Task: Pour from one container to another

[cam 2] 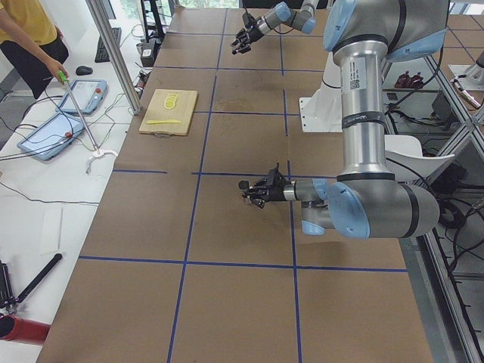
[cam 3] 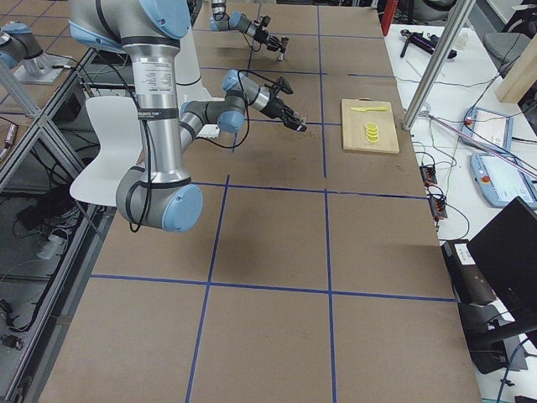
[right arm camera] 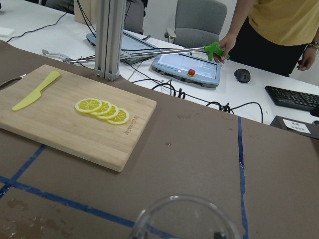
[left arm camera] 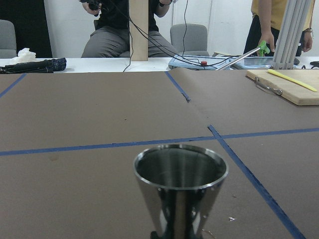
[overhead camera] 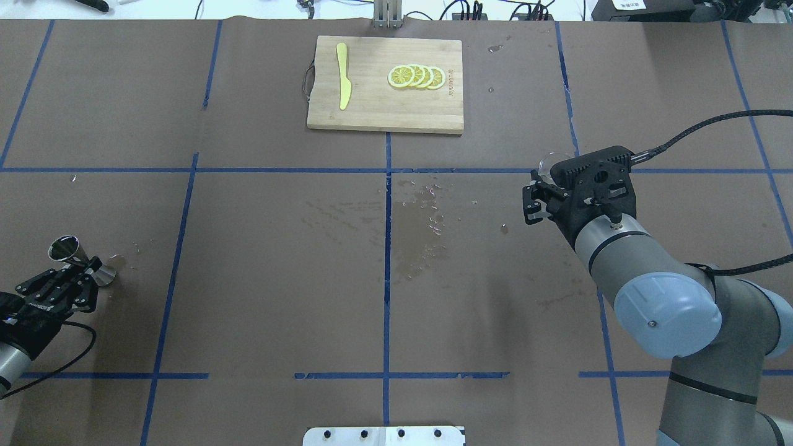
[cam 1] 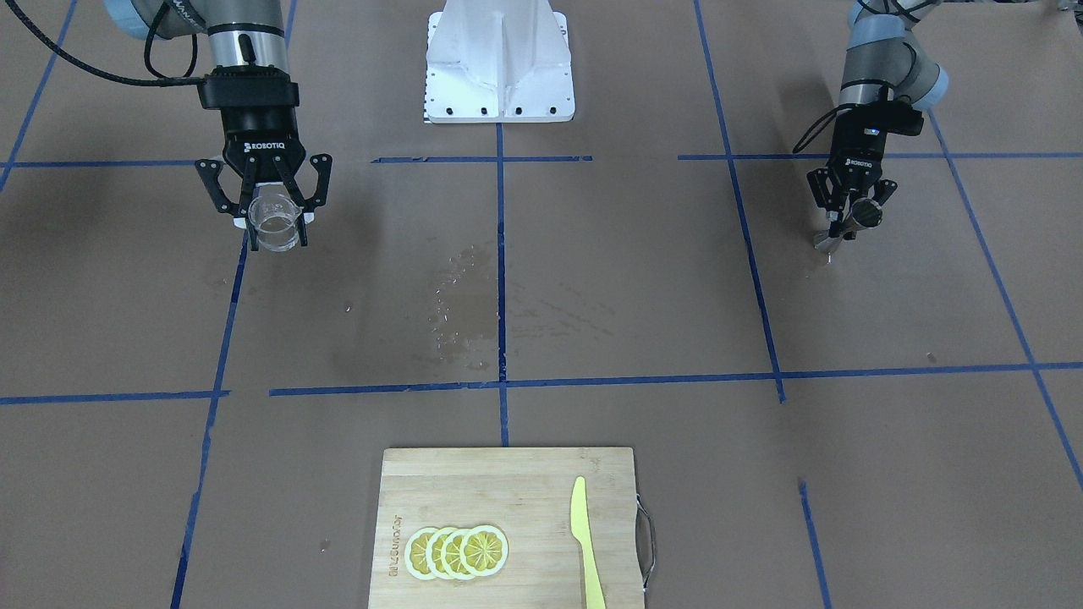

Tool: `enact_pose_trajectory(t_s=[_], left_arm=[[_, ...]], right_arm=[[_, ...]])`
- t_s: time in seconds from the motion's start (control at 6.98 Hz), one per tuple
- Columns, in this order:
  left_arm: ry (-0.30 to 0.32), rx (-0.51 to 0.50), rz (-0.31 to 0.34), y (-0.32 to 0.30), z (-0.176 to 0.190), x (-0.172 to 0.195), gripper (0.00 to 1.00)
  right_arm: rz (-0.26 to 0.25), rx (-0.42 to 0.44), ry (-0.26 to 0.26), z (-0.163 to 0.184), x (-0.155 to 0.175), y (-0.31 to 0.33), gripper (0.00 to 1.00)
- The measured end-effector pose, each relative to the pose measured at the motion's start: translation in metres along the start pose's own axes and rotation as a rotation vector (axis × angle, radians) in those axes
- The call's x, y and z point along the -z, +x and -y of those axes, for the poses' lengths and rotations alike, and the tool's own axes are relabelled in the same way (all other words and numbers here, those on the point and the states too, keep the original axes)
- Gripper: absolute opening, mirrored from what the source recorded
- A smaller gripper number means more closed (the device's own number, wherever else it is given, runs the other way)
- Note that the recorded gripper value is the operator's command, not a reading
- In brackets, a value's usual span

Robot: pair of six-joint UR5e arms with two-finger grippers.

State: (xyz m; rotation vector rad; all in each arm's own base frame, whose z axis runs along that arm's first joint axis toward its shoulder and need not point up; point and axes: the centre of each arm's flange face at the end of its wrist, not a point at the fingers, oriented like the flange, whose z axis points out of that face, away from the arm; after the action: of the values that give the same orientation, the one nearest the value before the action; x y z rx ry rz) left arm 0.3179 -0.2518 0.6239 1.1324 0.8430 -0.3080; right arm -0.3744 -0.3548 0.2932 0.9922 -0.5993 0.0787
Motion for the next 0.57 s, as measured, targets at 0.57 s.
enact_pose_trajectory(t_s=[0.57], left_arm=[[-0.008, -0.001, -0.005, 0.0019, -0.0027, 0.0012, 0.34]], right_arm=[[0.003, -0.001, 0.000, 0.0001, 0.0007, -0.0008, 0.00]])
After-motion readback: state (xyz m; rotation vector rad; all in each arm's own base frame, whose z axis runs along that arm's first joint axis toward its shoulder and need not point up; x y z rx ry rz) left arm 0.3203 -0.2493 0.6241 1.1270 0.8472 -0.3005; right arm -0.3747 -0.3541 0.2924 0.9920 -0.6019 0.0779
